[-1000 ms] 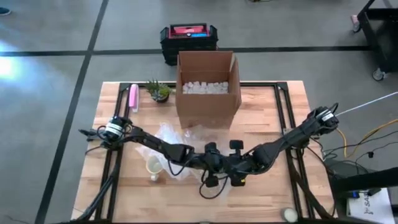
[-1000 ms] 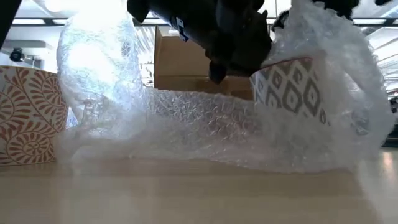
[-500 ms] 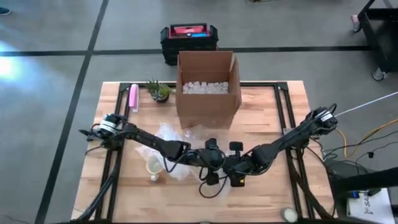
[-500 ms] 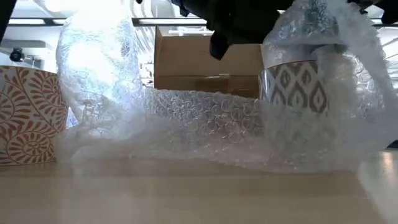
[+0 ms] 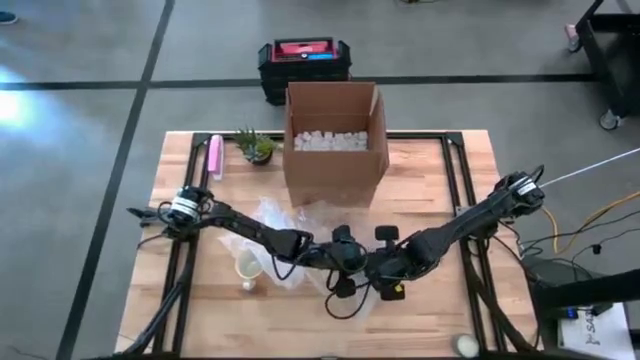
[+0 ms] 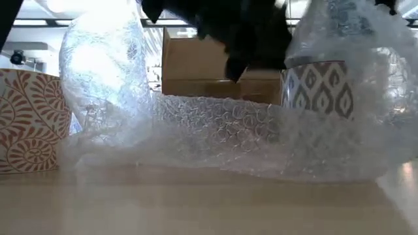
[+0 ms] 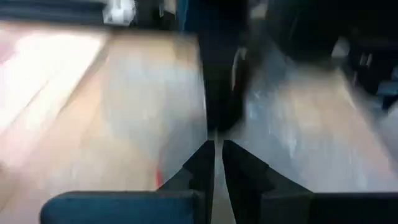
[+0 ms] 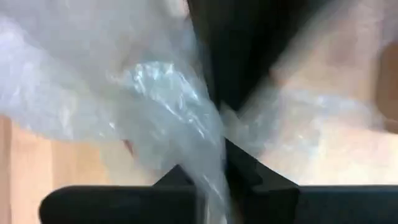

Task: Wrap mug
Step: Wrap the gray patterned mug using the right bubble wrap

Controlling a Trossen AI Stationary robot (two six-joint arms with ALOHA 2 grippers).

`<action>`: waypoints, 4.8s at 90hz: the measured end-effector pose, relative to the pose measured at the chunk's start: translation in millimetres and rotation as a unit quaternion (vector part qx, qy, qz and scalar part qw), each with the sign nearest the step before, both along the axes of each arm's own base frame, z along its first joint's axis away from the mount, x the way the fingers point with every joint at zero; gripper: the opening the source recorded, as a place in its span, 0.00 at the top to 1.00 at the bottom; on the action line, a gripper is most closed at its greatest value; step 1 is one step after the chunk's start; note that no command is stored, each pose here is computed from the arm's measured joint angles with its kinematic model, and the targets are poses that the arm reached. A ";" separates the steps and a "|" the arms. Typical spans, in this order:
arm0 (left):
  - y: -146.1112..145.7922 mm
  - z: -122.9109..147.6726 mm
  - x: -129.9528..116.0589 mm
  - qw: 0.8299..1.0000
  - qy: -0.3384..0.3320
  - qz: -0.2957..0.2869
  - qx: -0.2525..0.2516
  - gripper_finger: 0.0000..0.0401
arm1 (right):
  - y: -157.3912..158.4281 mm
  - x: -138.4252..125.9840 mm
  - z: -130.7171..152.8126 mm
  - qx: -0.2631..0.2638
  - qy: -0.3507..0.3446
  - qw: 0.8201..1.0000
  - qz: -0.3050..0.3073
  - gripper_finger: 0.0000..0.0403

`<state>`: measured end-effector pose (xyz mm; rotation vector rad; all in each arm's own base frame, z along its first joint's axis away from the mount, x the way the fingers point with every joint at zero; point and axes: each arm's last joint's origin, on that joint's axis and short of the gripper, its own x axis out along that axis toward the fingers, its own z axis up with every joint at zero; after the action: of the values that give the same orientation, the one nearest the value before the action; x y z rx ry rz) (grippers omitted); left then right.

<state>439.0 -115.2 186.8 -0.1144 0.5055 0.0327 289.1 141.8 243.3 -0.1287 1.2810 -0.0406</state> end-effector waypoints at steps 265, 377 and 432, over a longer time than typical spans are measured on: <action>4.5 16.2 -11.7 0.999 0.019 -0.016 -0.024 0.95 | -8.1 5.4 10.2 0.004 -0.017 0.999 0.028 0.98; 4.4 17.3 -11.9 0.999 0.018 -0.018 -0.024 0.95 | -12.9 8.5 -0.5 0.004 -0.054 0.998 0.025 0.98; 4.8 16.6 -12.2 0.999 0.022 -0.017 -0.023 0.95 | -19.6 3.3 -27.2 -0.057 -0.023 0.998 -0.001 0.98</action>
<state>426.9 -110.4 203.4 -0.1508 0.5522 -0.0109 292.4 122.1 216.2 -0.2240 1.2336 -0.1176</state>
